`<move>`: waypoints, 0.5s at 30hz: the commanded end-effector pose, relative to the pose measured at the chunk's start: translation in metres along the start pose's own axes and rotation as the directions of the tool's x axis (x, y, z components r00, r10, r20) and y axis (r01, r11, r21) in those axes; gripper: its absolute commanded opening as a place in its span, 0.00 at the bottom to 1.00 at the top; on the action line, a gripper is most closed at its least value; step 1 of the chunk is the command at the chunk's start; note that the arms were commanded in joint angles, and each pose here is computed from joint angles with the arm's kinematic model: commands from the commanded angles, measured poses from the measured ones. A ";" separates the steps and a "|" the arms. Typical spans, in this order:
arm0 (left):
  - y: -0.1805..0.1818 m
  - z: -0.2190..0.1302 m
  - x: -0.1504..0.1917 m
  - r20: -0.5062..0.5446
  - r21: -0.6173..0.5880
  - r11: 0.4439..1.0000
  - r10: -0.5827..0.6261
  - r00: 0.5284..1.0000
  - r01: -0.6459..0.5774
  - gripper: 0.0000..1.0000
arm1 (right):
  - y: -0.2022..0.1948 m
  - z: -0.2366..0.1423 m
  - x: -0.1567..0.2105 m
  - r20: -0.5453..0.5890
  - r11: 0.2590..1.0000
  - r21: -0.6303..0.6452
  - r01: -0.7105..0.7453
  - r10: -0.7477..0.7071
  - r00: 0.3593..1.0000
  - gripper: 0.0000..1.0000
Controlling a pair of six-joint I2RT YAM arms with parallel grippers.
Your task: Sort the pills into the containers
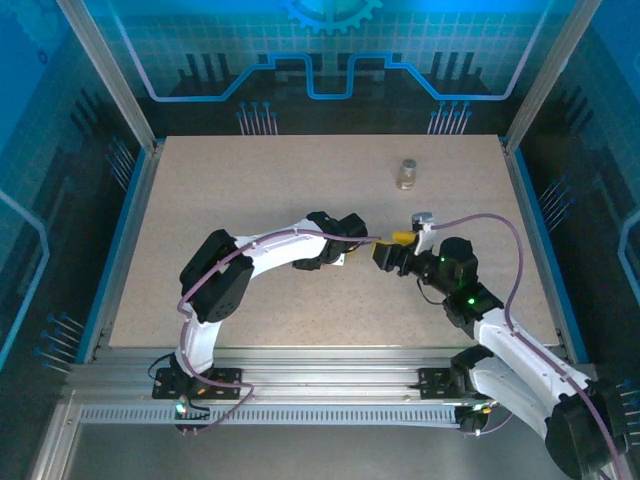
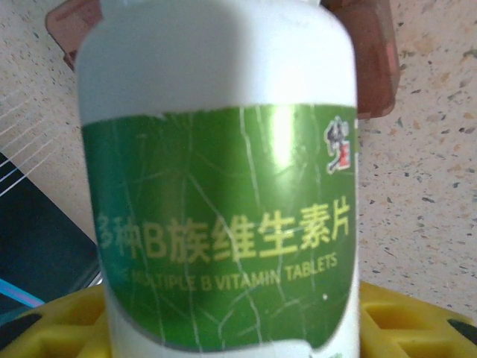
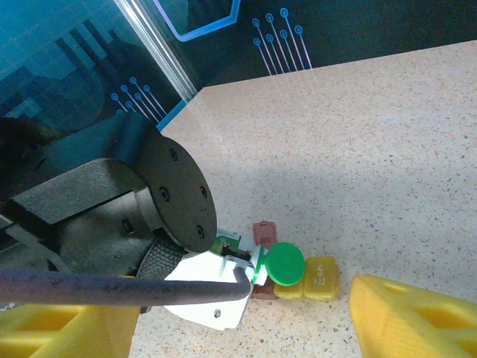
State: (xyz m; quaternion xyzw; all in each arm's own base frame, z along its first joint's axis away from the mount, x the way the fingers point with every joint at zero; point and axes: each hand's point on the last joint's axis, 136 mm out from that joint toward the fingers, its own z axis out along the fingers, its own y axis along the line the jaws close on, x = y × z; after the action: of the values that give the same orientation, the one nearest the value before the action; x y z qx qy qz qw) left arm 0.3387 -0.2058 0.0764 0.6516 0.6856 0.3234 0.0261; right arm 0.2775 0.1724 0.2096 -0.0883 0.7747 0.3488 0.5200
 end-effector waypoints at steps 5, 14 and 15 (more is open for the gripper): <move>-0.016 -0.006 0.015 0.004 0.066 0.995 0.075 0.997 -0.075 0.00 | 0.006 -0.019 -0.013 0.060 1.000 -0.012 -0.018 0.019 0.998 0.76; -0.016 -0.002 0.019 0.001 0.096 0.994 0.058 0.998 -0.057 0.00 | 0.020 -0.044 0.027 -0.020 0.994 -0.105 -0.023 0.021 1.000 0.78; -0.016 -0.001 0.020 -0.007 0.096 0.994 0.061 0.998 -0.060 0.00 | 0.018 -0.044 0.032 -0.025 0.994 -0.106 -0.023 0.020 0.999 0.78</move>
State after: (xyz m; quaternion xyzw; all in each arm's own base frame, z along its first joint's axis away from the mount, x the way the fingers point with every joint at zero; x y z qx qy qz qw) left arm 0.3306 -0.1994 0.0754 0.6594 0.6889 0.3006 0.0160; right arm 0.2326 0.1639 0.2231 -0.1050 0.7460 0.3851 0.5331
